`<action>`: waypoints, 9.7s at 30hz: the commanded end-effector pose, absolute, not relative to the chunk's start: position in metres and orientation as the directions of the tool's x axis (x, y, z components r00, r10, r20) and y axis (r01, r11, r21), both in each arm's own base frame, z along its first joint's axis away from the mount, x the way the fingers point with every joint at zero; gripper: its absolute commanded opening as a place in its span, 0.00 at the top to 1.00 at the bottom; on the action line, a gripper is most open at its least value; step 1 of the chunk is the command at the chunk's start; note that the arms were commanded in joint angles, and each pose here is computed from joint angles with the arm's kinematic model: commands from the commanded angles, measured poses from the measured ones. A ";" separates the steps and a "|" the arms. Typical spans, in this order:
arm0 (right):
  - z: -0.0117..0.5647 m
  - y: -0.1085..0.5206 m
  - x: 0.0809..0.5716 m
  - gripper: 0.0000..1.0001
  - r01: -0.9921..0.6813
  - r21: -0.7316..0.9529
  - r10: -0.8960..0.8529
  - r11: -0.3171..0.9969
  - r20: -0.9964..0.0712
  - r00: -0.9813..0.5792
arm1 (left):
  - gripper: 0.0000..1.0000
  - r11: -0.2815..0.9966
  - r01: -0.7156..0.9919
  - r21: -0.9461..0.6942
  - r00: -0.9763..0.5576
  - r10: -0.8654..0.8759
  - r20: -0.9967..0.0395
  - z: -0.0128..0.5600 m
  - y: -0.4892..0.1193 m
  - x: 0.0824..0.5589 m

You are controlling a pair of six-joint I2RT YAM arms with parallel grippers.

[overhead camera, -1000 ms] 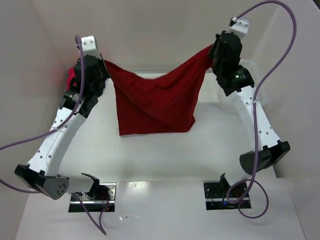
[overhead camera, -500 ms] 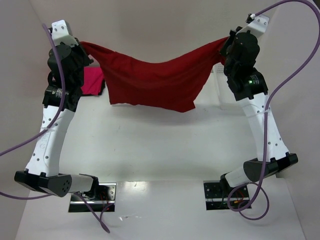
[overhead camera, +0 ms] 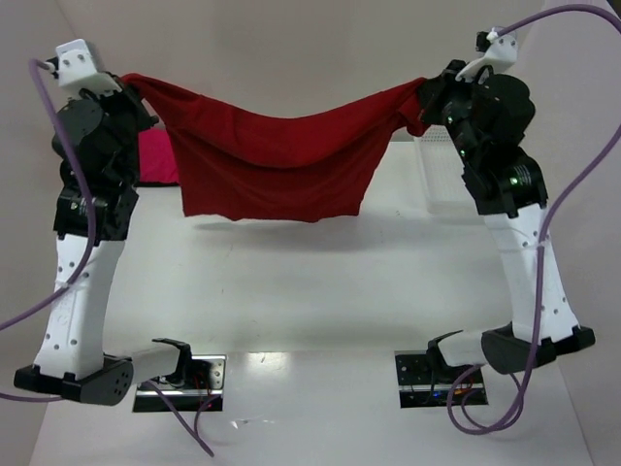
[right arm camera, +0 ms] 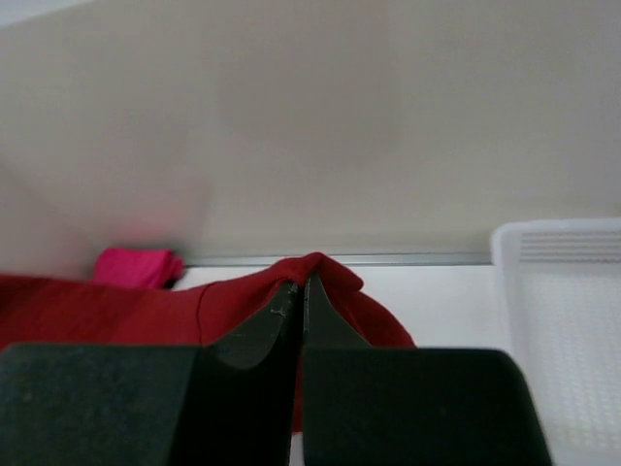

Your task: Fold and stack the t-shirts

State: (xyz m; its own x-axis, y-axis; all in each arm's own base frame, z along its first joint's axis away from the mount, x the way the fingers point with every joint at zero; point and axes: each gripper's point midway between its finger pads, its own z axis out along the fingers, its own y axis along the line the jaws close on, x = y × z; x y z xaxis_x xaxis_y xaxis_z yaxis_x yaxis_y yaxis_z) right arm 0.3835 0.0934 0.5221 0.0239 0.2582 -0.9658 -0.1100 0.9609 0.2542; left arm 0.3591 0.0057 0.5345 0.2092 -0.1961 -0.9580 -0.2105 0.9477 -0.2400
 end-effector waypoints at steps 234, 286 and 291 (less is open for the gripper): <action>0.492 0.135 0.561 1.00 -0.162 0.269 0.269 0.949 -0.963 -0.022 | 1.00 0.963 -0.022 -0.269 -0.228 -0.267 -0.936 0.431 0.015 0.428; 0.200 0.135 0.481 1.00 -0.023 0.354 0.289 0.935 -0.796 -0.531 | 1.00 0.916 -0.224 -0.333 -0.471 -0.401 -0.786 0.254 0.025 0.443; 0.146 0.147 0.524 1.00 -0.017 0.336 0.264 0.942 -0.771 -0.579 | 1.00 0.910 -0.247 -0.333 -0.511 -0.414 -0.753 0.213 0.030 0.480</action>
State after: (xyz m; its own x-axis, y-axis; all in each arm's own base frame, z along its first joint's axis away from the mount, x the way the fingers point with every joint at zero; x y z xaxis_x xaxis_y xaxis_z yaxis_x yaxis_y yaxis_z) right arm 0.4696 0.1346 0.1283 -0.6868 0.2432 -0.6850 0.0364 0.9527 0.3018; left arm 0.4398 0.0233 0.2116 -0.5712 -0.4093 -0.7115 -0.2674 0.9123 -0.3102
